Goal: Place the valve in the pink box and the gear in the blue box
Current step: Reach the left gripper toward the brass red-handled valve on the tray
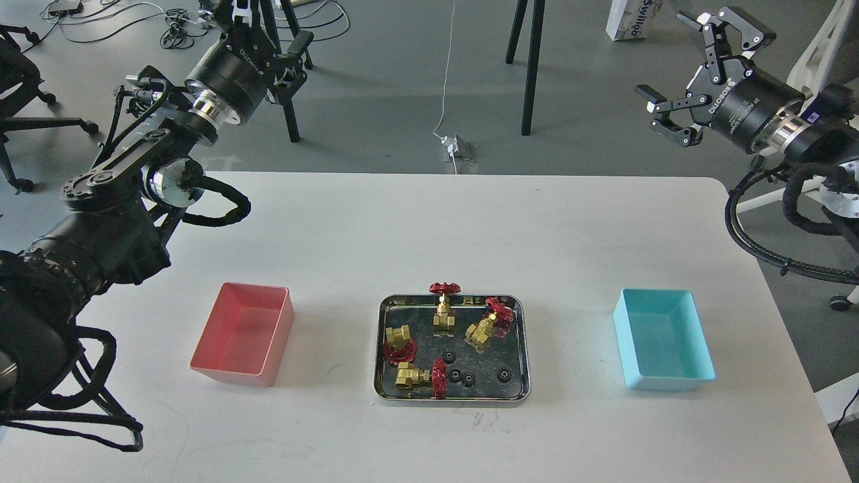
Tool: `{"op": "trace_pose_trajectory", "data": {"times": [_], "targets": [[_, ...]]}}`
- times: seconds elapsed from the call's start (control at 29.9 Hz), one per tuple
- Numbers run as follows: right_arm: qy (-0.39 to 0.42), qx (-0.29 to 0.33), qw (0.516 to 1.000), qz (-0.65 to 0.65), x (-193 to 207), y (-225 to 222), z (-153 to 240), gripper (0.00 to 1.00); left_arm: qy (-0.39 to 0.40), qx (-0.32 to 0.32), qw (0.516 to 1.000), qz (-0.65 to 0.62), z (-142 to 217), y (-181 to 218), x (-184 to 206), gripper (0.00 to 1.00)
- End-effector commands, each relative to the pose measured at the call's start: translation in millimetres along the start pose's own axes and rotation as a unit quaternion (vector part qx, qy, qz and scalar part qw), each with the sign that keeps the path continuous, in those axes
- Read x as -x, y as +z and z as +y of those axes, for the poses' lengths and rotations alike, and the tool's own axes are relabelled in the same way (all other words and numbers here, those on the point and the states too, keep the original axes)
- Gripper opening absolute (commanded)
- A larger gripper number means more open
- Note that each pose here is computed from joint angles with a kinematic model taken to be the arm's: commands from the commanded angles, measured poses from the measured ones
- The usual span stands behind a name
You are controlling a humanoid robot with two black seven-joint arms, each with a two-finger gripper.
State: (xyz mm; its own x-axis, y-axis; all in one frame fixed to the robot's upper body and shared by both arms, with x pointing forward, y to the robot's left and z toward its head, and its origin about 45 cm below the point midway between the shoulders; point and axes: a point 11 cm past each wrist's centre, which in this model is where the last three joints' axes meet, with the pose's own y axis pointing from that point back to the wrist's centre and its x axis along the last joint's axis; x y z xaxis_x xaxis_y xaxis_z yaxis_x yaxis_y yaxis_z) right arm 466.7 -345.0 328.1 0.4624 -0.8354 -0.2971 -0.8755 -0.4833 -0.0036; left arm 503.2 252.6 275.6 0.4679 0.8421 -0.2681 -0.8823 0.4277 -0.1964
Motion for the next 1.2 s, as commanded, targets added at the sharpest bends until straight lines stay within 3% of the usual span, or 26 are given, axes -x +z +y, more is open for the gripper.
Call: {"op": "trace_pose_trajectory", "data": {"times": [0.0,0.13,0.3,0.43,0.53,0.6,0.83,1.04,1.17], "targets": [[0.016,-0.032,0.999,0.007,-9.2,-31.2,-1.0,1.00,-0.010,0.026,0.998,0.049,1.9,-2.1,13.4,1.00],[0.015,-0.058,0.998,0.033,-7.8,-71.0,1.4,1.00,-0.079,0.077,0.992,0.066,-3.0,39.2,45.9,1.00],[0.016,-0.090,0.995,0.049,-5.9,-110.5,7.7,1.00,-0.228,0.061,0.969,-0.078,9.2,93.6,99.8,1.00],[0.024,-0.143,0.989,0.018,-6.9,-136.4,13.3,1.00,-0.344,-0.076,0.910,-0.217,35.4,61.8,132.0,1.00],[0.033,-0.155,0.987,0.011,-9.4,-143.7,16.3,1.00,-0.425,-0.179,0.814,-0.352,85.8,43.6,132.9,1.00],[0.038,-0.156,0.987,0.014,-12.9,-146.1,20.7,1.00,-0.461,-0.202,0.750,-0.429,110.4,37.6,135.8,1.00],[0.047,-0.149,0.988,0.005,-20.2,-133.1,22.8,1.00,-0.525,-0.220,0.626,-0.533,161.8,13.0,136.9,1.00],[0.052,-0.148,0.988,0.003,-22.7,-130.9,22.8,1.00,-0.559,-0.167,0.567,-0.581,152.6,-21.5,158.8,0.99],[0.048,-0.146,0.988,-0.001,-20.5,-127.0,18.9,1.00,-0.596,-0.172,0.512,-0.595,142.8,-53.5,165.8,0.99]]}}
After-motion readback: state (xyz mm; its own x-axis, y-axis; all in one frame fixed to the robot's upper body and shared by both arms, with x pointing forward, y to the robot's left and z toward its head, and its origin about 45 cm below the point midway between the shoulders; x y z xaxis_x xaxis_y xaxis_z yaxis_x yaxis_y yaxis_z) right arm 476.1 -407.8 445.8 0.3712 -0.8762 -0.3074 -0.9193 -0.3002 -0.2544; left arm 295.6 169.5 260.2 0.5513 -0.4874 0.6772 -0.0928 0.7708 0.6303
